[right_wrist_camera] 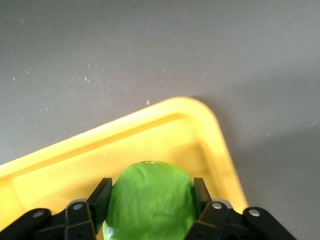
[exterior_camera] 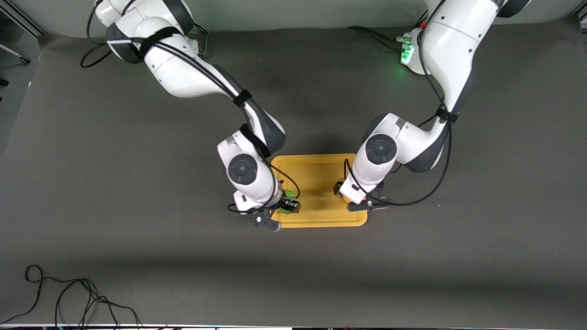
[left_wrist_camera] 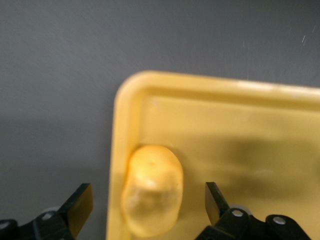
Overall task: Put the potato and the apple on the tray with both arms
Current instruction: 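Open the left gripper on the tray while the right gripper lowers the apple, then release the apple on the tray and lift the right gripper away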
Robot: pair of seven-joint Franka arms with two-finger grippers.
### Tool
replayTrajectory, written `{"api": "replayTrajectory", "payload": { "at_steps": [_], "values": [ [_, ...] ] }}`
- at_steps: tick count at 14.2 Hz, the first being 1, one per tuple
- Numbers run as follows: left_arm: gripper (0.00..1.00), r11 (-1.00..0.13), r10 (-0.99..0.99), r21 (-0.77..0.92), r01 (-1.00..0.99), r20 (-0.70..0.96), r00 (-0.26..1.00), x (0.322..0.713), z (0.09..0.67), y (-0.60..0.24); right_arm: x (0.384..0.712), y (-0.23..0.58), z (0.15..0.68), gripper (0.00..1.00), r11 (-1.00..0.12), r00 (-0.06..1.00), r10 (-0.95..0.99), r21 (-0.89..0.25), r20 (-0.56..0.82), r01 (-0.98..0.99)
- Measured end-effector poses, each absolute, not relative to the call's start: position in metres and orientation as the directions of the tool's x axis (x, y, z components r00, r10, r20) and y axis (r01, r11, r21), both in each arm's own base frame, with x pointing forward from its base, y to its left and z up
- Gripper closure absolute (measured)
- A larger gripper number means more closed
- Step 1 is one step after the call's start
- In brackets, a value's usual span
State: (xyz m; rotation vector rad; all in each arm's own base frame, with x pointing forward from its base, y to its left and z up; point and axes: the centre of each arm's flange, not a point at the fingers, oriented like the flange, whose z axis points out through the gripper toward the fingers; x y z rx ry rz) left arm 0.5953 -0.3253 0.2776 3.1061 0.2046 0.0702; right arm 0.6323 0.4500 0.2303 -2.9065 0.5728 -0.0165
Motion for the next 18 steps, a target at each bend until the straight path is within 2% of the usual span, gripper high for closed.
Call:
{"api": "replayTrajectory", "payload": {
  "at_steps": [3, 6, 8, 11, 14, 18],
  "values": [
    [0.00, -0.994, 0.111, 0.013, 0.110, 0.104, 0.988, 0.627, 0.370, -0.252, 0.606, 0.484, 0.210, 0.29, -0.900, 0.914, -0.403, -0.162, -0.048, -0.406],
    [0.00, -0.997, 0.071, 0.000, 0.072, 0.100, 0.992, 0.635, 0.454, -0.148, 0.604, 0.492, 0.215, 0.29, -0.889, 0.905, -0.423, -0.172, -0.047, -0.424],
    [0.00, -0.999, 0.048, -0.005, 0.049, 0.066, 0.997, 0.624, 0.502, -0.105, 0.604, 0.495, 0.218, 0.29, -0.877, 0.894, -0.445, -0.177, -0.050, -0.446],
    [0.00, -0.999, 0.031, -0.032, 0.031, 0.002, 1.000, 0.593, 0.576, -0.087, 0.598, 0.504, 0.213, 0.29, -0.860, 0.880, -0.472, -0.188, -0.054, -0.474],
    [0.00, -0.999, 0.038, -0.020, 0.039, 0.010, 0.999, 0.572, 0.614, -0.075, 0.597, 0.505, 0.199, 0.29, -0.851, 0.873, -0.486, -0.199, -0.051, -0.485],
    [0.00, -0.999, 0.036, -0.009, 0.035, -0.012, 0.999, 0.576, 0.598, -0.064, 0.602, 0.502, 0.214, 0.00, -0.856, 0.871, -0.487, -0.168, -0.060, -0.490]
  ]
}}
